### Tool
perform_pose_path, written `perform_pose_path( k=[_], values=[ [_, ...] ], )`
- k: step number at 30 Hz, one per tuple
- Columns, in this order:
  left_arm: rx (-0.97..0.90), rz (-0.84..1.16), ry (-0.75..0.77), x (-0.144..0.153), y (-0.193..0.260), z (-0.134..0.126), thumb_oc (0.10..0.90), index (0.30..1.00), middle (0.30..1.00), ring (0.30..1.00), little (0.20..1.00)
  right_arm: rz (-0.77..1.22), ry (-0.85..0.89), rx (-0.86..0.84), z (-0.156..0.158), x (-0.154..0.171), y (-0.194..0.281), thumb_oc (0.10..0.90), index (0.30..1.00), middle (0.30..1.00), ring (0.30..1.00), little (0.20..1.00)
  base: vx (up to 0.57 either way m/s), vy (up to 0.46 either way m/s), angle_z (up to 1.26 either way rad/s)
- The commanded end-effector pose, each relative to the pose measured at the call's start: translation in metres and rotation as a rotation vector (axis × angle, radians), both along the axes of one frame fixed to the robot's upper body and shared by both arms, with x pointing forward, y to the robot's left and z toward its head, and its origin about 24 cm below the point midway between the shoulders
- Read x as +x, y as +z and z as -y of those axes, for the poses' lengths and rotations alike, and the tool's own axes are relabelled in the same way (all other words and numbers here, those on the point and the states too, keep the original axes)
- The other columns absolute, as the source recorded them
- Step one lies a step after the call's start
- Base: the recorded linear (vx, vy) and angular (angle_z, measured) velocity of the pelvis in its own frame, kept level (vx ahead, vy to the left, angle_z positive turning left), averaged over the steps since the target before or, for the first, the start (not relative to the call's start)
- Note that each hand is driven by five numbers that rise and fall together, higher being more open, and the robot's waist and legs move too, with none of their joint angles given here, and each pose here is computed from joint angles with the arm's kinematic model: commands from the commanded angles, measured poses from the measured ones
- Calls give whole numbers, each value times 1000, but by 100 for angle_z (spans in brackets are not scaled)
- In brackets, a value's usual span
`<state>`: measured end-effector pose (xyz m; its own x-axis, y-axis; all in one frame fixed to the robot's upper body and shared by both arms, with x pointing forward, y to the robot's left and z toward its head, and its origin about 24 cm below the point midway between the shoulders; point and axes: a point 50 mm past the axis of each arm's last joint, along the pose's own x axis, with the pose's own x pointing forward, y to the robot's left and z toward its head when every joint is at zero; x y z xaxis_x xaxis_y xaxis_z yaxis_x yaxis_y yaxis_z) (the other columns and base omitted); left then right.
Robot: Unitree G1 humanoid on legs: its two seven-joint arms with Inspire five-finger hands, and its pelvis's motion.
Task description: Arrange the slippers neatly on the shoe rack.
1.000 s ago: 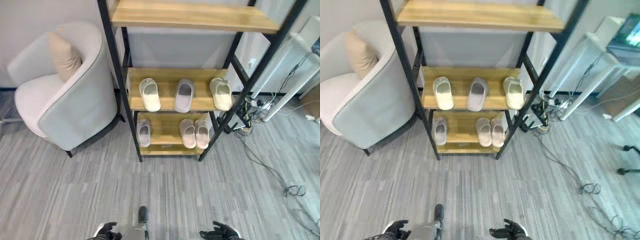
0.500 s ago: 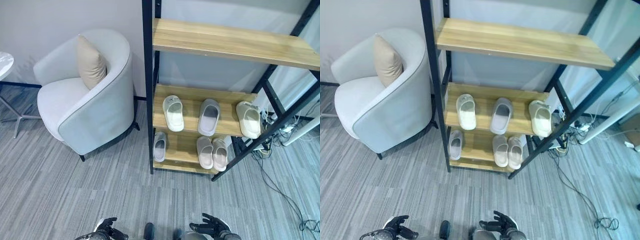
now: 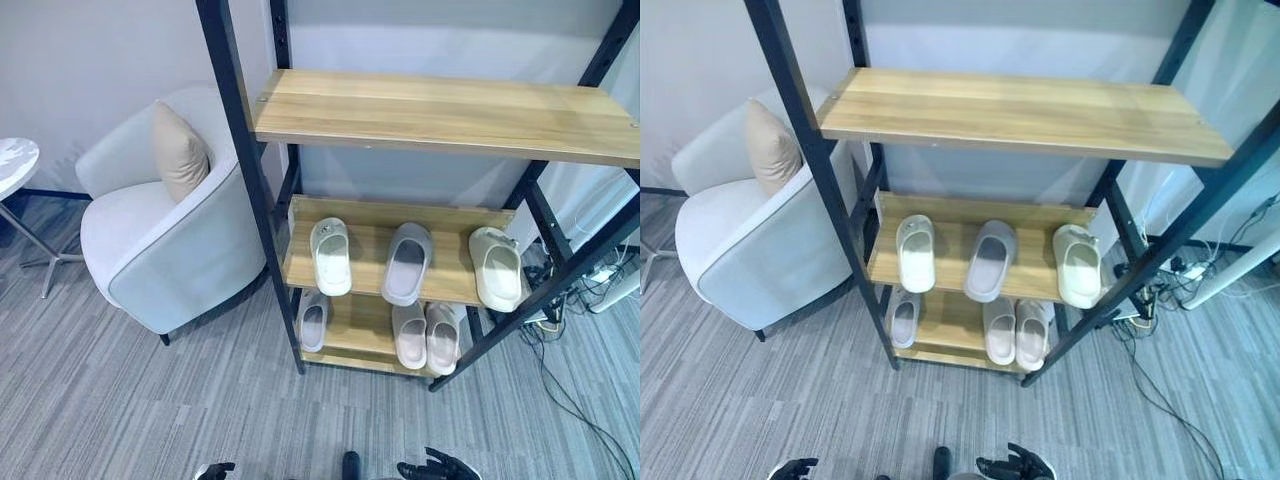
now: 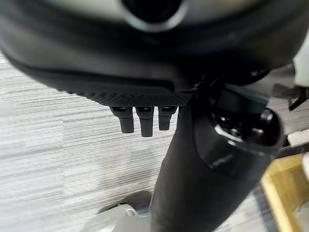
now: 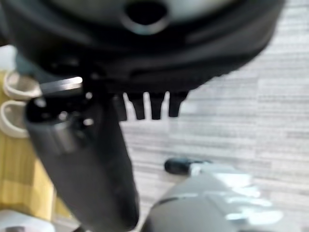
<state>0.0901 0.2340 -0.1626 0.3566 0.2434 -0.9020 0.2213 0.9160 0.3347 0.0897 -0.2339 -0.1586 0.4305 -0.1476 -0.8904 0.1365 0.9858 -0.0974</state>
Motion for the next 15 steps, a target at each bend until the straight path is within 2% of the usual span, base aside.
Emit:
perform_pose_path(
  k=[1,3,6,9,13,15],
  values=[
    [7,62,-114,18,4,6,800,900,900,900,900,54,55,-66,12,17,9,800,900,900,900,900,20,-111,24],
    [23,111,-117,27,7,6,800,900,900,900,900,77,103,-78,11,24,11,800,900,900,900,900,58,-38,-16],
    [19,150,-84,31,9,7,800,900,900,900,900,109,114,-86,11,29,14,800,900,900,900,900,129,32,-13],
    [27,162,-117,37,9,14,800,900,900,900,900,156,98,-95,9,38,18,800,900,900,900,900,174,102,2],
    [34,146,-154,36,8,18,800,900,900,900,900,151,90,-114,8,37,17,800,900,900,900,900,128,132,-8],
    [44,126,-158,32,7,15,800,900,900,900,900,161,150,-129,2,38,18,800,900,900,900,900,99,140,-34]
  ],
)
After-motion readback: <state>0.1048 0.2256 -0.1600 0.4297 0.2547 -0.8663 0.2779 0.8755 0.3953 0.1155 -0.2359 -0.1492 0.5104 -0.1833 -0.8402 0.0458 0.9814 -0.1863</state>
